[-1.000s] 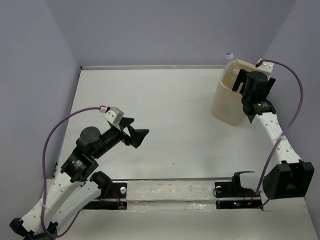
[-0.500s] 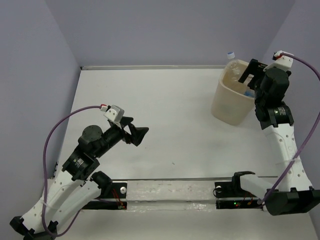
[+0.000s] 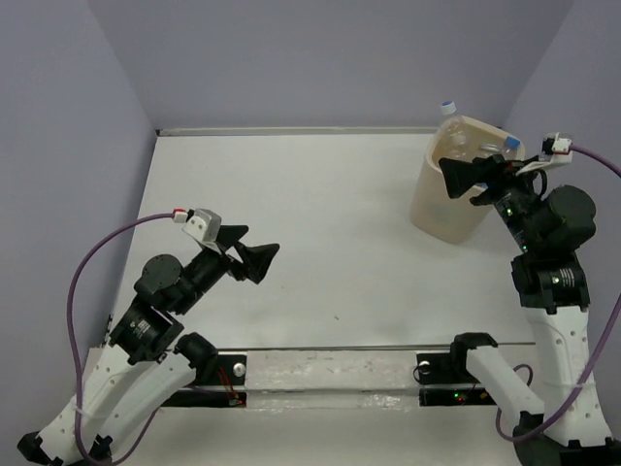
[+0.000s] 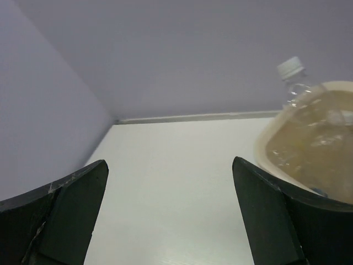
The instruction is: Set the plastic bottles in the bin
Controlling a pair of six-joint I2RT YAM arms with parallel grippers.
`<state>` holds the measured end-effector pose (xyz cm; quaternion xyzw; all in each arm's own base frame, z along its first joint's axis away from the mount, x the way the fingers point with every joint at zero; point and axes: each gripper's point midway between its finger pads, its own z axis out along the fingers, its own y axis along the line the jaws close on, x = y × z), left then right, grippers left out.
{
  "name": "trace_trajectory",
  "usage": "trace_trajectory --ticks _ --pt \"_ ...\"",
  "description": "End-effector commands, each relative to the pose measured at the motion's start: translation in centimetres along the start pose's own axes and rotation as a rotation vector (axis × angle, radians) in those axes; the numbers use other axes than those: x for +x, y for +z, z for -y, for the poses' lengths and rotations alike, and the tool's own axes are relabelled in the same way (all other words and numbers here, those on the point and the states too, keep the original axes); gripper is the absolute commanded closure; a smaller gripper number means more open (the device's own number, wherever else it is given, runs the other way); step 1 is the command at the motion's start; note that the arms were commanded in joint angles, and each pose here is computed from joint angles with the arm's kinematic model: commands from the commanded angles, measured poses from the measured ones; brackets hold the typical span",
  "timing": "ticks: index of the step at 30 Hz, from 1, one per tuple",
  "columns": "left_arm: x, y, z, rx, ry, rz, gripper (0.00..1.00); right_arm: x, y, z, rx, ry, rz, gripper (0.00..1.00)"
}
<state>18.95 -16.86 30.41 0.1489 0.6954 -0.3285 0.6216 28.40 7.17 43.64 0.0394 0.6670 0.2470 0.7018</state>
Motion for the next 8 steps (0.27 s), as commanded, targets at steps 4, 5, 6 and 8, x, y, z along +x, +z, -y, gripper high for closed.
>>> trace_trajectory --ticks 4,5,6,8 --pt "-8.6 -3.0 2.4 0.052 -0.022 0.241 0.01 -2.7 -8.2 -9.9 -0.475 0.007 0.14 0.0" --pt "-9.2 -3.4 2.6 0.059 -0.022 0.259 0.01 -2.5 -8.8 -10.0 -0.479 0.011 0.143 0.0" --pt "-9.8 -3.8 2.7 0.058 -0.022 0.277 0.01 -3.5 -10.2 -10.7 -0.503 -0.012 0.2 0.0" --pt "-10.3 -4.1 2.7 0.054 -0.027 0.293 0.01 -3.5 -11.1 -10.7 -0.5 -0.015 0.224 0.0"
